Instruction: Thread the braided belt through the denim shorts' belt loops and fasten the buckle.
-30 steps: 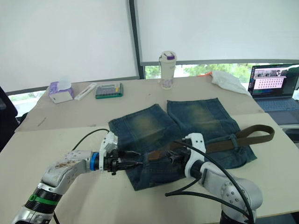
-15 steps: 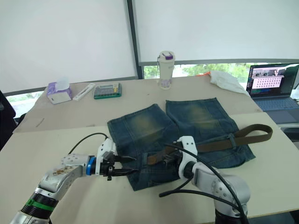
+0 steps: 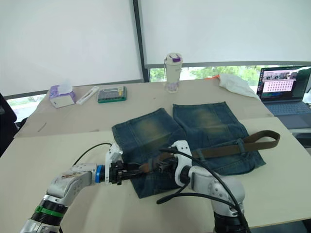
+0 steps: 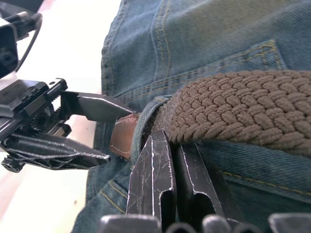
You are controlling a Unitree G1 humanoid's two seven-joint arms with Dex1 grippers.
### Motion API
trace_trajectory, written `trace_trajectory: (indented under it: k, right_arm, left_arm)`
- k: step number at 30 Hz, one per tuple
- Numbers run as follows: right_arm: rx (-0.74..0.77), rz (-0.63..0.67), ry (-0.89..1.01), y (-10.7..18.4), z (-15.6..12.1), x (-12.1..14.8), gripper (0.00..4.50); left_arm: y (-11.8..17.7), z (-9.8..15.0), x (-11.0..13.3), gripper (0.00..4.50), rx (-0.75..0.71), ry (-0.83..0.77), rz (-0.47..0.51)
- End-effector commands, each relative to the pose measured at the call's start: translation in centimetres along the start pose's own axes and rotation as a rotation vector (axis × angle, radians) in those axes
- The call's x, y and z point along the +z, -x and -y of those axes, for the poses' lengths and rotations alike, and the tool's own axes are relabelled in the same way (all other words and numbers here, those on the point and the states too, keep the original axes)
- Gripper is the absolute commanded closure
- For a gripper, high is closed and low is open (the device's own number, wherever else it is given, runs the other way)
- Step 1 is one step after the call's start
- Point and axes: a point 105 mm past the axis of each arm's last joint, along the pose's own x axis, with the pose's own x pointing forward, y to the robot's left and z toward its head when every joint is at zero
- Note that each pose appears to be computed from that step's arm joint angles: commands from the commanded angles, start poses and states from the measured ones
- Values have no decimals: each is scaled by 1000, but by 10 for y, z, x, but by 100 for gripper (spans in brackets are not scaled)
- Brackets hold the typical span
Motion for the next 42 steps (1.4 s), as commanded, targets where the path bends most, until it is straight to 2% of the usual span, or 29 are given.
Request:
trace_trajectory:
  k: [1, 6, 11, 17, 21, 22, 25, 27, 29, 30, 31, 35, 37, 39, 40, 42]
  right_arm:
    - [43, 43, 21, 0, -10, 9, 450]
    - [46, 50, 18, 0, -11, 9, 450]
    - [56, 73, 27, 2, -13, 12, 450]
    - [61, 84, 130, 21, -16, 13, 243]
    - [28, 69, 438, 50, -20, 13, 106]
    - [-21, 35, 485, 54, -12, 8, 74]
    - [-103, -48, 537, 58, 8, -7, 74]
    - [-139, -99, 569, 51, 20, -17, 74]
    - [-153, -82, 567, 42, 23, -16, 74]
    - [-151, -64, 567, 38, 23, -13, 130]
    - [-128, -50, 566, 34, 18, -11, 147]
    - [-91, 1, 567, 25, 9, -1, 291]
    - [-99, 21, 562, 25, 12, 2, 358]
    - [-98, 37, 553, 25, 12, 4, 430]
    - [-89, 39, 552, 25, 12, 5, 445]
    - [-48, 74, 535, 24, 5, 8, 445]
  left_arm:
    - [0, 5, 15, 264, -21, 4, 40]
    - [0, 9, 12, 432, -39, 11, 12]
    - [1, 7, 13, 443, -34, 11, 12]
    - [6, 1, 17, 450, -20, -18, 7]
    - [22, -14, 25, 450, 15, -64, -14]
    - [29, -20, 27, 450, 29, -76, -24]
    - [49, -36, 32, 450, 68, -115, -57]
    - [69, -57, 40, 450, 159, -154, -79]
    - [91, -80, 49, 450, 268, -182, -83]
    - [100, -90, 52, 450, 323, -195, -85]
    - [115, -103, 57, 450, 399, -210, -83]
    - [160, -135, 67, 450, 631, -229, -62]
    - [186, -145, 71, 450, 749, -220, -41]
    - [198, -148, 72, 450, 791, -213, -30]
    - [204, -150, 70, 450, 818, -211, -33]
    - [223, -156, 66, 450, 920, -207, -52]
